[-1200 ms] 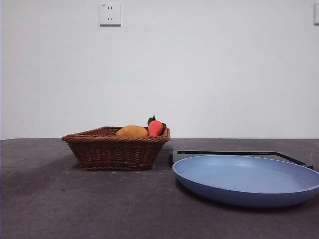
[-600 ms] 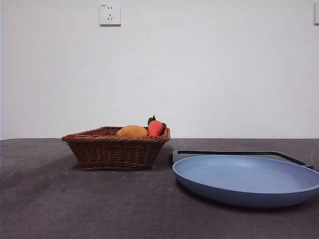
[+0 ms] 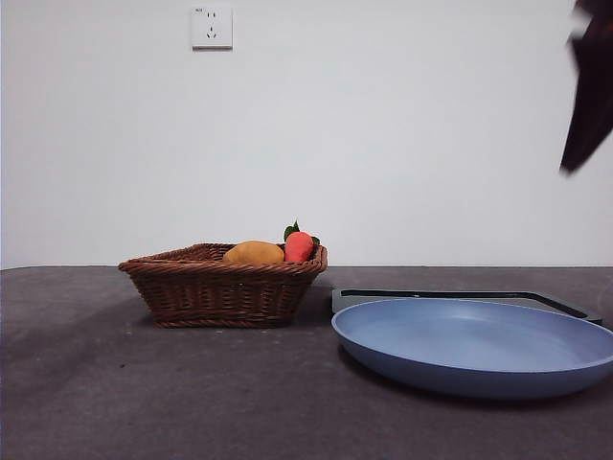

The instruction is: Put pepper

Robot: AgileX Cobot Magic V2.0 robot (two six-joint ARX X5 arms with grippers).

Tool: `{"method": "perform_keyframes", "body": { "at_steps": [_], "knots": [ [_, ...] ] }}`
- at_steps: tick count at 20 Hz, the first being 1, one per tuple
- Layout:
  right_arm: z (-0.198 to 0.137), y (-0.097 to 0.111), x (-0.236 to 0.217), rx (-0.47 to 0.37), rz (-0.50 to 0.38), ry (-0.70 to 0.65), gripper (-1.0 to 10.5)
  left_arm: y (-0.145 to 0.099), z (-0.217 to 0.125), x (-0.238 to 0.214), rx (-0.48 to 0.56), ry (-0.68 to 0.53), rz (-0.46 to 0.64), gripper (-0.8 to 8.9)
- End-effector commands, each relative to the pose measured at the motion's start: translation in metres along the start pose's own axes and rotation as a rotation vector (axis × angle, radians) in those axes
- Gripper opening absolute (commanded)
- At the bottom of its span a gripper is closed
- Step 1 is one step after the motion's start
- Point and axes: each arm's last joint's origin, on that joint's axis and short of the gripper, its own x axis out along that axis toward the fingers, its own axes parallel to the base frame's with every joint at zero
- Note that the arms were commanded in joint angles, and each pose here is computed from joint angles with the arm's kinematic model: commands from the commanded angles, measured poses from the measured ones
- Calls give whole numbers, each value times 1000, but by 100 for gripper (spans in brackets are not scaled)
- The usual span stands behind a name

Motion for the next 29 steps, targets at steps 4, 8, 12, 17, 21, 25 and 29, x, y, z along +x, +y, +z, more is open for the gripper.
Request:
{"method": "perform_keyframes", "body": {
  "at_steps": [4, 8, 12, 17, 21, 25, 29],
  "knots": [
    [17, -24, 57, 46, -19, 127, 315, -2, 4, -2, 23, -19, -6, 363],
    [19, -33, 79, 44, -26, 170, 308, -2, 4, -2, 23, -19, -6, 363],
    [19, -39, 92, 53, -37, 200, 300, -2, 4, -2, 23, -19, -6, 363],
    [17, -42, 105, 54, -30, 236, 254, -2, 4, -2, 23, -19, -5, 363],
    [16, -42, 111, 53, -26, 252, 216, -2, 4, -2, 23, -19, -5, 363],
    [16, -41, 113, 49, -23, 256, 77, -2, 4, -2, 22, -19, -4, 363],
    [16, -41, 113, 57, -24, 257, 5, -2, 4, -2, 21, -19, -3, 363]
  ]
}}
